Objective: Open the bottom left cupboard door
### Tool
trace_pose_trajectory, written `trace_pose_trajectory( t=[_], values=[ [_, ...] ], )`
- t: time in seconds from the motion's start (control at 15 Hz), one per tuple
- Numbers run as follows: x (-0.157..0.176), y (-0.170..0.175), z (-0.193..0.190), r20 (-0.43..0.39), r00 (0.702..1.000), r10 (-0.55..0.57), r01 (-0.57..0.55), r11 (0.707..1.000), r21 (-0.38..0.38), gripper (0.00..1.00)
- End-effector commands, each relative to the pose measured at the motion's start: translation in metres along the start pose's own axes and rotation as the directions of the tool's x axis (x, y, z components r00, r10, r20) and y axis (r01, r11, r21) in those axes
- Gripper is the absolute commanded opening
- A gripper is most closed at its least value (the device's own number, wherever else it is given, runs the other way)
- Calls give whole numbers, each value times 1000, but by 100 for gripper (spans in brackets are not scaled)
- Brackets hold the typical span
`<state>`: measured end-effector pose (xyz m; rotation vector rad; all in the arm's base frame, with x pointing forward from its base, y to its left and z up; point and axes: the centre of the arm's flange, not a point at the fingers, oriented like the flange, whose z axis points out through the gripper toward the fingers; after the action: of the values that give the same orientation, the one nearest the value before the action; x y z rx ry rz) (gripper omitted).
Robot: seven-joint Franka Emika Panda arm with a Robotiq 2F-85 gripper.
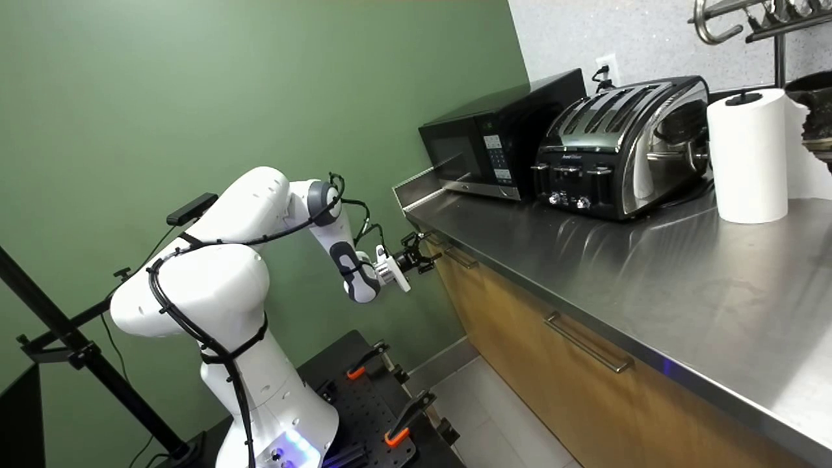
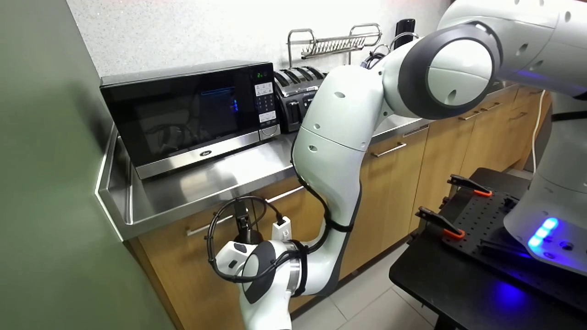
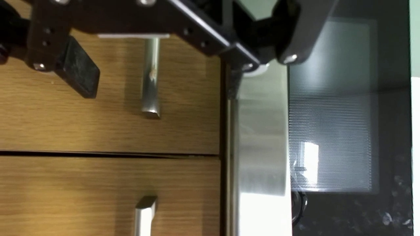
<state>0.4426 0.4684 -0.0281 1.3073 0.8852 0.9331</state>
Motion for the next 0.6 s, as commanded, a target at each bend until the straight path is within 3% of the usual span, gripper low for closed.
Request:
trace_pose_trajectory(
  t=[0.0, 0.53],
  values=[
    [15, -5, 7, -14, 1000, -13, 13, 1000, 12, 66],
    [19, -3, 1, -30, 1000, 1, 0, 998, 64, 3]
  ],
)
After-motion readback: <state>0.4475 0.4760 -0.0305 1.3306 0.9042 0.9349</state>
